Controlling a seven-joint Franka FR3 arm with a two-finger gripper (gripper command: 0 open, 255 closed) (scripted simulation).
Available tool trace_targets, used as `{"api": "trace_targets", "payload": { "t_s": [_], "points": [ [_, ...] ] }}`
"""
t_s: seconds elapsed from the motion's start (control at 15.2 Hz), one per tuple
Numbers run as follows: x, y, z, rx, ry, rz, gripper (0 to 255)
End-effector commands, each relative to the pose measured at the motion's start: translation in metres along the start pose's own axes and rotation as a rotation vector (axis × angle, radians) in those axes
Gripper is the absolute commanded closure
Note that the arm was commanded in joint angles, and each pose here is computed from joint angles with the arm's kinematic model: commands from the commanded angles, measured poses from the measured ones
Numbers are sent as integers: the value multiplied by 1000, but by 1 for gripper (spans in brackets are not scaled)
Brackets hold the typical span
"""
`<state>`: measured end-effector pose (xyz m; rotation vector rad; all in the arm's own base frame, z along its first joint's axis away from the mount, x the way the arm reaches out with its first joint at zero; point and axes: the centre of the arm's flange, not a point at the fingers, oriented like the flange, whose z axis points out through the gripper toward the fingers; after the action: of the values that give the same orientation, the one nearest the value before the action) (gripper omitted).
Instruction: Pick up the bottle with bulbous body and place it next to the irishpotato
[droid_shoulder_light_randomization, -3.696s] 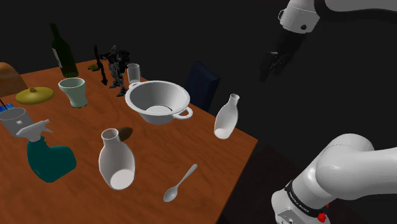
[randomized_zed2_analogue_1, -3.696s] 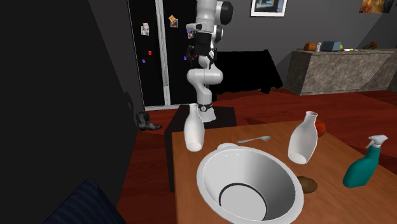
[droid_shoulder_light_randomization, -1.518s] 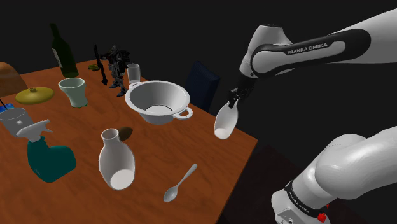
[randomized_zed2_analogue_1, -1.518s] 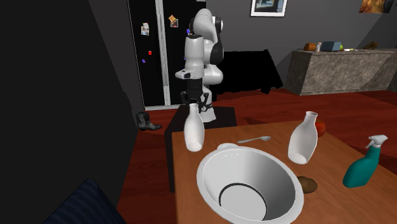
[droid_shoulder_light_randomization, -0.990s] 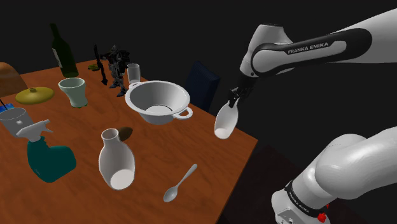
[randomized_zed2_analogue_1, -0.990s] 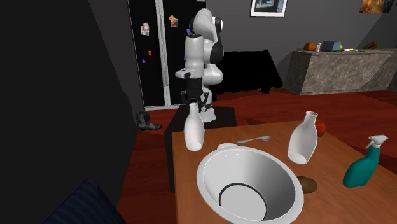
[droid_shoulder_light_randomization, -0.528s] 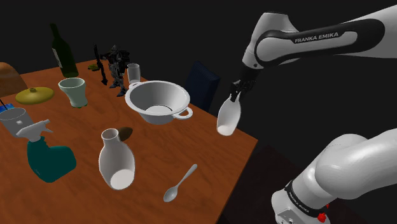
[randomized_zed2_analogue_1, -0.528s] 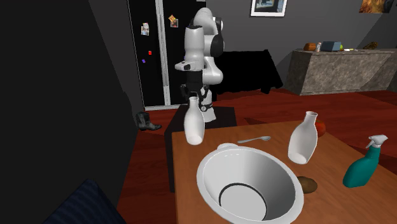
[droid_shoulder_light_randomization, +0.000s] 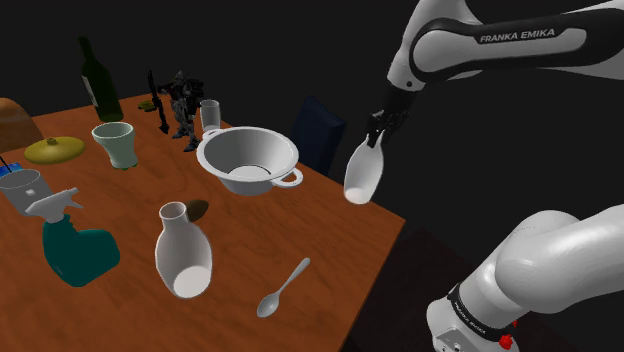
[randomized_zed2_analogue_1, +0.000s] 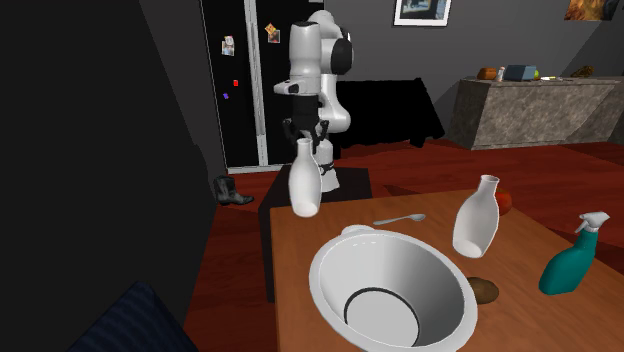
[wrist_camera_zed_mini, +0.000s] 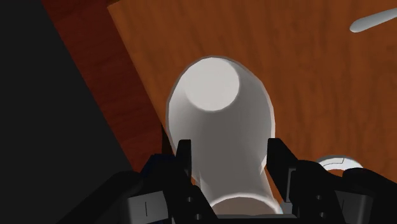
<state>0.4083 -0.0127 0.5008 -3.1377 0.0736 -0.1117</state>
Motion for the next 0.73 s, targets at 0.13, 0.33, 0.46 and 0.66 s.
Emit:
{"api": "trace_targets", "payload": {
  "t_s": [0.13, 0.33, 0.46, 0.66],
  "points": [
    [2, 0, -21, 0, 0, 0, 255],
    [3, 0, -37, 0, 0, 0, 255],
    [4, 0, -47, 0, 0, 0, 255],
    [5, 0, -63, 0, 0, 0, 255]
  ]
}}
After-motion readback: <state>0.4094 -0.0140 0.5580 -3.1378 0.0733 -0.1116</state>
